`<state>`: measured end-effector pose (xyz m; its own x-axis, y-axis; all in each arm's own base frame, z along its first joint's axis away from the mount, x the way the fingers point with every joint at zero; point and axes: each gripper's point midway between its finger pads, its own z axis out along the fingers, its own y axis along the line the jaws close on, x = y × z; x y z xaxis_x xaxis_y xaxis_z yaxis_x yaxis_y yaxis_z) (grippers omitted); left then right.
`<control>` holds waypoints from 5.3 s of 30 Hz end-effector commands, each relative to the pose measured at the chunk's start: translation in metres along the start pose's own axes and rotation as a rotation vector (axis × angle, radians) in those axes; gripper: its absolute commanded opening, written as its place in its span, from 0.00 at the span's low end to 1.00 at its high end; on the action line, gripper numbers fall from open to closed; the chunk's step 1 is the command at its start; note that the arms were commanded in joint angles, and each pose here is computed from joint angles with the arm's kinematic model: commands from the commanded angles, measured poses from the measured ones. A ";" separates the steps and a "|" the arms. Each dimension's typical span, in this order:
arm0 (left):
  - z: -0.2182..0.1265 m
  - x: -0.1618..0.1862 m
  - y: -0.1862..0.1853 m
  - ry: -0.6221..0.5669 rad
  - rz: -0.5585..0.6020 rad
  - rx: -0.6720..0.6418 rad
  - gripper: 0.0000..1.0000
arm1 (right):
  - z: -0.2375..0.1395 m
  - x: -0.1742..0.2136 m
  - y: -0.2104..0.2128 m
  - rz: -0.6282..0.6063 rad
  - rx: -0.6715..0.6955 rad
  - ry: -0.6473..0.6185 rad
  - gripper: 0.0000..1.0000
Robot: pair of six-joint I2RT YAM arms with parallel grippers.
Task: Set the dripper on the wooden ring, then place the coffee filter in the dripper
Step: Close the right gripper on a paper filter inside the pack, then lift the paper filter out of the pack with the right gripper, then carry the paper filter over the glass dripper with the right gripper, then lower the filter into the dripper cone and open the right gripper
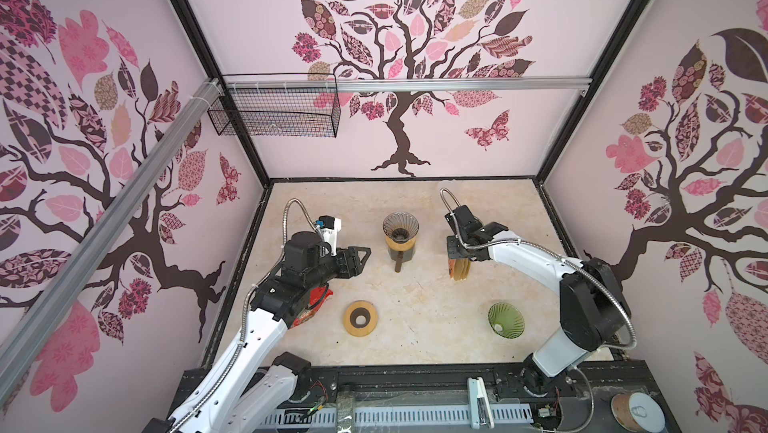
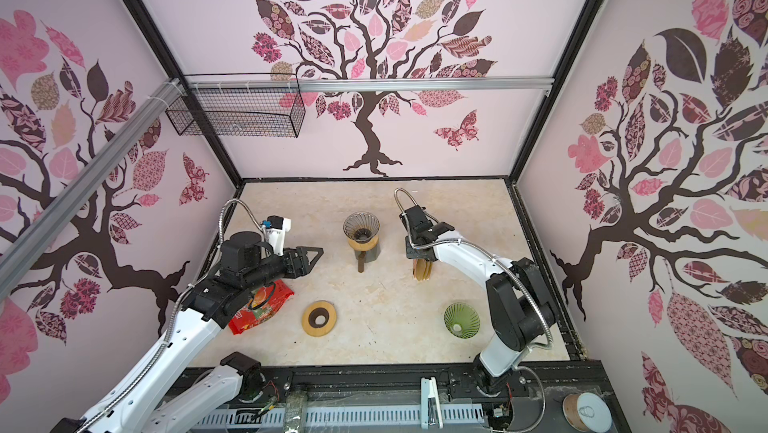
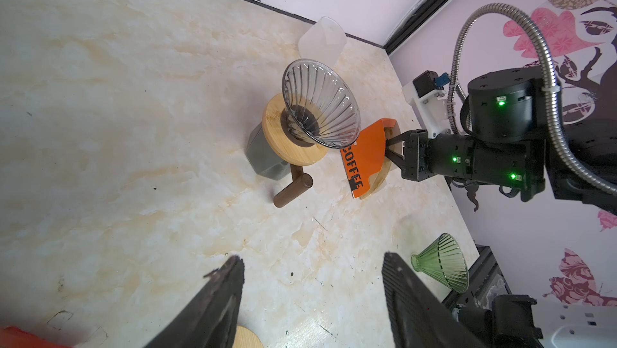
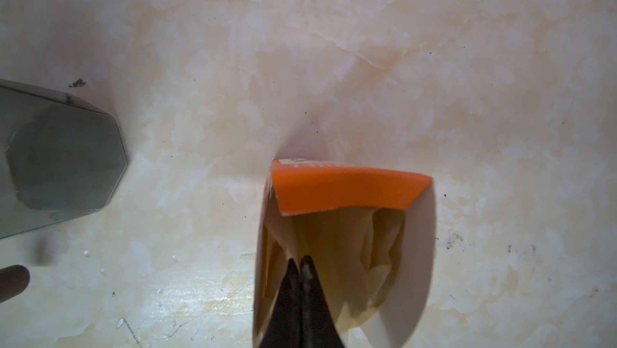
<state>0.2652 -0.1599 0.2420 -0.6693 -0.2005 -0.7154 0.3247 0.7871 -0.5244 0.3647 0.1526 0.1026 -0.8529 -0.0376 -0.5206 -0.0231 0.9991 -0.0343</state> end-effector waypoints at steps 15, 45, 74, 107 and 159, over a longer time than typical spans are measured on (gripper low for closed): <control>0.003 0.003 0.005 -0.003 0.003 -0.006 0.69 | -0.043 -0.022 -0.006 0.035 -0.021 -0.096 0.00; -0.007 -0.004 0.000 -0.046 0.017 0.009 0.72 | -0.129 -0.051 -0.020 0.107 -0.110 -0.284 0.00; -0.046 -0.025 -0.035 -0.196 0.085 0.139 0.97 | -0.192 -0.087 0.098 -0.029 -0.407 -0.285 0.00; -0.043 -0.024 -0.033 -0.181 0.100 0.125 0.97 | -0.092 -0.095 0.156 -0.213 -0.230 -0.130 0.00; -0.040 -0.023 -0.029 -0.171 0.094 0.112 0.97 | -0.061 -0.100 0.161 -0.336 -0.058 -0.104 0.11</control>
<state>0.2443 -0.1536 0.2971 -0.5114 -0.2418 -0.8246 0.4518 0.7406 -0.4974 0.4095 0.3107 0.1935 -0.7523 -0.3573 -0.5535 -0.3195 0.9326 -0.1677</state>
